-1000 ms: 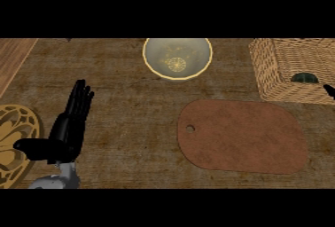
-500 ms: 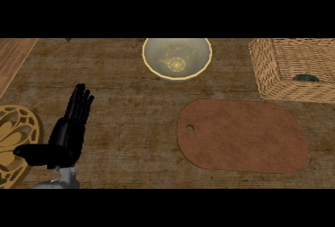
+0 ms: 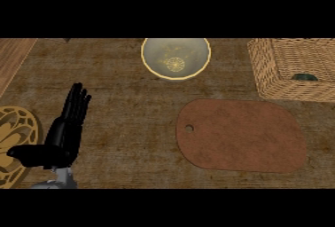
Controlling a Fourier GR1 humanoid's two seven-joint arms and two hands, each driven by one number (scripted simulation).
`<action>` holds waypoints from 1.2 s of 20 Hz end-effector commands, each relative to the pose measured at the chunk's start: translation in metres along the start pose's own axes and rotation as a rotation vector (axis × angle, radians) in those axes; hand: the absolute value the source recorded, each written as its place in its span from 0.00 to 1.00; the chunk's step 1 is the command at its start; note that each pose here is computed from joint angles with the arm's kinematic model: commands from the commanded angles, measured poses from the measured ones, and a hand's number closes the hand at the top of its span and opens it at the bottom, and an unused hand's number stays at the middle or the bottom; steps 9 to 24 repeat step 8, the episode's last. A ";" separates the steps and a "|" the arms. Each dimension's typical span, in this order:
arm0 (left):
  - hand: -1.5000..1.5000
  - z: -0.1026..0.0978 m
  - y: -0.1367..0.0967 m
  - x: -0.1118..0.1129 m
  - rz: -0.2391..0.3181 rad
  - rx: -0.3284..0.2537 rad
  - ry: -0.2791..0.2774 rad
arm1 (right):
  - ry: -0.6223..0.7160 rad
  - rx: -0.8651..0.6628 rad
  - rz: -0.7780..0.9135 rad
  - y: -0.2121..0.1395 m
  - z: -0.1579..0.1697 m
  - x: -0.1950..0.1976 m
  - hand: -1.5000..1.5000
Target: Pick the squash from the cutting board and place it in the basket
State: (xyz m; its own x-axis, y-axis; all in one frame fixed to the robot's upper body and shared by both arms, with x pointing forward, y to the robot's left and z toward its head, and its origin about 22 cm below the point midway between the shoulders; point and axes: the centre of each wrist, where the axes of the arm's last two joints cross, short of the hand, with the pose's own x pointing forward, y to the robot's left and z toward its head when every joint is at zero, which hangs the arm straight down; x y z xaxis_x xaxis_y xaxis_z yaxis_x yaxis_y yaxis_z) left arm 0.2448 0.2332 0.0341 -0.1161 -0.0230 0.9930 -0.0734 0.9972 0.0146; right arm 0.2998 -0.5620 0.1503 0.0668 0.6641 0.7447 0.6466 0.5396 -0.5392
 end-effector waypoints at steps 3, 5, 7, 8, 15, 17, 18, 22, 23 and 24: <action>0.50 0.011 0.003 0.008 -0.003 0.006 -0.014 | -0.021 -0.030 -0.082 -0.062 0.013 -0.019 0.00; 0.50 0.004 0.002 0.001 0.022 0.016 0.003 | -0.042 0.018 -0.137 -0.083 0.005 -0.008 0.00; 0.50 0.002 0.001 0.007 -0.001 -0.014 0.016 | -0.024 0.050 -0.148 -0.091 0.007 -0.009 0.00; 0.50 -0.005 0.000 0.003 -0.009 -0.003 -0.025 | -0.037 0.055 -0.156 -0.106 0.012 -0.013 0.00; 0.50 -0.005 0.000 0.003 -0.009 -0.003 -0.025 | -0.037 0.055 -0.156 -0.106 0.012 -0.013 0.00; 0.50 -0.005 0.000 0.003 -0.009 -0.003 -0.025 | -0.037 0.055 -0.156 -0.106 0.012 -0.013 0.00; 0.50 -0.005 0.000 0.003 -0.009 -0.003 -0.025 | -0.037 0.055 -0.156 -0.106 0.012 -0.013 0.00; 0.50 -0.005 0.000 0.003 -0.009 -0.003 -0.025 | -0.037 0.055 -0.156 -0.106 0.012 -0.013 0.00; 0.50 -0.005 0.000 0.003 -0.009 -0.003 -0.025 | -0.037 0.055 -0.156 -0.106 0.012 -0.013 0.00; 0.50 -0.005 0.000 0.003 -0.009 -0.003 -0.025 | -0.037 0.055 -0.156 -0.106 0.012 -0.013 0.00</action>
